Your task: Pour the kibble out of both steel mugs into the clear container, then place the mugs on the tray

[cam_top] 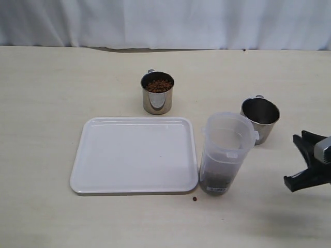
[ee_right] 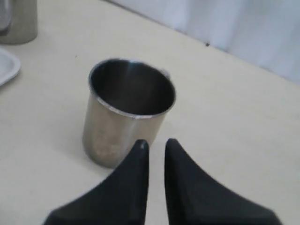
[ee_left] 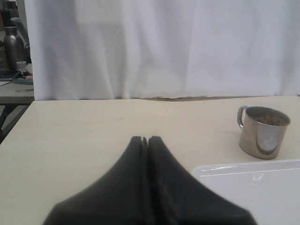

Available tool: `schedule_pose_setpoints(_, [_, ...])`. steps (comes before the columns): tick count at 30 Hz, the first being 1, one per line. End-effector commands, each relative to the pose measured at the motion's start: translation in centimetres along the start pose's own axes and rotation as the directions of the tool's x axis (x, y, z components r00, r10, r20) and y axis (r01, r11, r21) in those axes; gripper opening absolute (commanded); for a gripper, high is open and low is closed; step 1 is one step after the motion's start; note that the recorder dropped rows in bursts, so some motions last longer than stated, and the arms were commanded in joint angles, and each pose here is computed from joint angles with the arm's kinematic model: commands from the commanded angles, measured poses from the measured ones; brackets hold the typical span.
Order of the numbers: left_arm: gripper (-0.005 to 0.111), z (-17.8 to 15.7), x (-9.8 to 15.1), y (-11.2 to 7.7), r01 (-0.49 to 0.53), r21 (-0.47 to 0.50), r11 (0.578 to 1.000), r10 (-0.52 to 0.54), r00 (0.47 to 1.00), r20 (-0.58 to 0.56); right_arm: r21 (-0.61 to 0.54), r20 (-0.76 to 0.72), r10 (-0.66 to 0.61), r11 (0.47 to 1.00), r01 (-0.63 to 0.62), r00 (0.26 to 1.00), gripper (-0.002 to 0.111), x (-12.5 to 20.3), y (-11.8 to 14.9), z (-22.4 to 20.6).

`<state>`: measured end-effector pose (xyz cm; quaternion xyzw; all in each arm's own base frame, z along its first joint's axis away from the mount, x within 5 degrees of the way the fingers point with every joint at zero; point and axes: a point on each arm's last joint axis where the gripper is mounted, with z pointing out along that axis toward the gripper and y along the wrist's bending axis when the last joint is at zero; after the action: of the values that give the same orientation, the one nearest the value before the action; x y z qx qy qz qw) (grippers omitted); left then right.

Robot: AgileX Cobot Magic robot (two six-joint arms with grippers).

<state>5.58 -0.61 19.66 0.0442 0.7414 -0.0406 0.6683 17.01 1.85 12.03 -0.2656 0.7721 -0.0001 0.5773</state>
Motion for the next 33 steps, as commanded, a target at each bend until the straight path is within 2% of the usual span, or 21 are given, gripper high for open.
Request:
schedule_pose_setpoints(1, [0.000, 0.0, -0.1, 0.0, -0.001, -0.002, 1.000, 0.001, 1.000, 0.017, 0.118, 0.099, 0.058, 0.991, -0.069, 0.993, 0.005, -1.7, -1.0, -1.3])
schedule_pose_setpoints(5, [0.000, 0.0, -0.1, 0.0, -0.001, -0.002, 1.000, 0.001, 1.000, 0.017, 0.227, 0.256, 0.155, 0.950, -0.215, 0.954, 0.005, -3.8, -2.4, -2.8])
schedule_pose_setpoints(8, [0.000, 0.0, -0.1, 0.0, -0.001, -0.002, 1.000, 0.001, 1.000, 0.017, 0.283, 0.382, 0.153, 0.920, -0.273, 0.911, 0.005, -5.4, -3.1, -4.3])
schedule_pose_setpoints(11, [0.000, 0.0, -0.1, 0.0, -0.001, -0.002, 1.000, 0.001, 1.000, 0.017, 0.318, 0.484, 0.086, 0.910, -0.267, 0.871, 0.005, -7.0, -3.3, -6.0])
schedule_pose_setpoints(25, [0.000, 0.0, -0.1, 0.0, -0.001, -0.002, 1.000, 0.001, 1.000, 0.017, 0.387, 0.694, -0.118, 0.893, -0.231, 0.710, 0.005, -10.3, -2.6, -10.9])
schedule_pose_setpoints(27, [0.000, 0.0, -0.1, 0.0, -0.001, -0.002, 1.000, 0.001, 1.000, 0.017, 0.376, 0.691, -0.094, 0.894, -0.245, 0.717, 0.005, -10.2, -2.5, -11.1])
schedule_pose_setpoints(33, [0.000, 0.0, -0.1, 0.0, -0.003, -0.003, 1.000, 0.003, 1.000, 0.018, 0.338, 0.548, 0.108, 0.878, -0.338, 0.829, 0.005, -8.3, -1.8, -11.5])
